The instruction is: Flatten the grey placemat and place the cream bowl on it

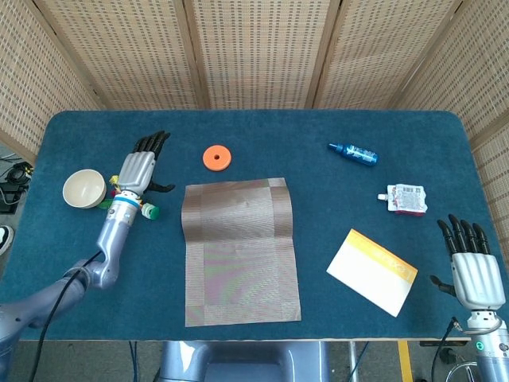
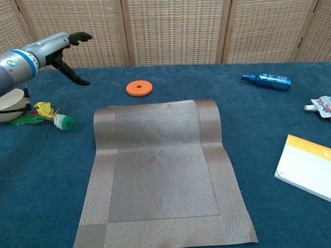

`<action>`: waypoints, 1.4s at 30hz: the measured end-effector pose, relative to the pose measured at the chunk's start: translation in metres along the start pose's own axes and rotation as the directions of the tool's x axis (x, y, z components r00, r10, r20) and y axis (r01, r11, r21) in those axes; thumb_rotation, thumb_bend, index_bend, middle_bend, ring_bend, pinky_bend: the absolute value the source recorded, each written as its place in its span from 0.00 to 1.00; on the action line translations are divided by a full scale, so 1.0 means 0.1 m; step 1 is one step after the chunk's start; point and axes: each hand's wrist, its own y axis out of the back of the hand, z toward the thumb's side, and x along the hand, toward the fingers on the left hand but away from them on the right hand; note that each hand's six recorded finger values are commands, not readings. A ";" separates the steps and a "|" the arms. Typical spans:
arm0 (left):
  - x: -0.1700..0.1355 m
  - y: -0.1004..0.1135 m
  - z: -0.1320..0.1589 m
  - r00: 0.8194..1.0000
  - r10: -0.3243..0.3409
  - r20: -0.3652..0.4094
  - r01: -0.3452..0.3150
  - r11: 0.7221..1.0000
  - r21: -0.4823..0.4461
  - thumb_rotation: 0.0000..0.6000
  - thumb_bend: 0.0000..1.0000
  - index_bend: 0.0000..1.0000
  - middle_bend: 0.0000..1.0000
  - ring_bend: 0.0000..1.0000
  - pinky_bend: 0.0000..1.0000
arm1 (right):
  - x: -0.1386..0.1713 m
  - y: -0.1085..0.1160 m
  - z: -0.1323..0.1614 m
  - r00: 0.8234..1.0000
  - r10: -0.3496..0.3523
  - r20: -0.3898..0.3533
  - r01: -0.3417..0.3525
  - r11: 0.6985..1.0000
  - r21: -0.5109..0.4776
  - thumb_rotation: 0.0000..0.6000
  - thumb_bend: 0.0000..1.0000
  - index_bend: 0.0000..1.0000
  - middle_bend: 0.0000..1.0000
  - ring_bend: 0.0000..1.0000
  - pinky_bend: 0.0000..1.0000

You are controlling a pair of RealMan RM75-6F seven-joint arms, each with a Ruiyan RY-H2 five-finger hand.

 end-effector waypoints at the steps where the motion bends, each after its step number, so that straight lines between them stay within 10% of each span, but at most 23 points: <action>1: -0.06 0.03 -0.01 1.000 0.003 0.000 -0.003 1.000 0.000 1.00 0.00 0.00 0.00 0.00 0.00 | 0.00 0.00 0.01 1.000 0.001 -0.003 -0.001 1.000 0.000 1.00 0.00 0.06 0.00 0.00 0.00; 13: -1.33 0.59 -0.28 0.996 0.038 -0.083 -0.035 0.998 0.045 1.00 0.00 0.00 0.00 0.00 0.00 | 0.04 -0.18 0.24 0.994 0.057 -0.096 -0.053 0.998 0.037 1.00 0.00 0.07 0.00 0.00 0.00; 18: -1.94 0.85 -0.51 0.984 0.068 -0.167 -0.044 0.988 0.145 1.00 0.00 0.00 0.00 0.00 0.00 | 0.04 -0.35 0.50 0.966 0.135 -0.220 -0.128 0.991 0.047 1.00 0.00 0.09 0.00 0.00 0.00; 24: -2.23 0.90 -0.47 0.986 0.059 -0.157 -0.027 0.979 0.200 1.00 0.00 0.00 0.00 0.00 0.00 | 0.02 -0.51 0.97 0.877 0.210 -0.433 -0.194 0.978 0.081 1.00 0.00 0.12 0.00 0.00 0.00; 34: -2.24 0.92 -0.55 0.986 0.039 -0.163 -0.003 0.977 0.214 1.00 0.00 0.00 0.00 0.00 0.00 | 0.08 -0.76 1.89 0.642 0.287 -0.711 -0.319 0.943 0.093 1.00 0.00 0.19 0.00 0.00 0.00; 42: -2.19 0.94 -0.61 0.985 0.023 -0.168 0.009 0.982 0.187 1.00 0.00 0.00 0.00 0.00 0.00 | 0.17 -1.03 2.33 0.550 0.335 -0.765 -0.365 0.920 0.142 1.00 0.00 0.20 0.00 0.00 0.00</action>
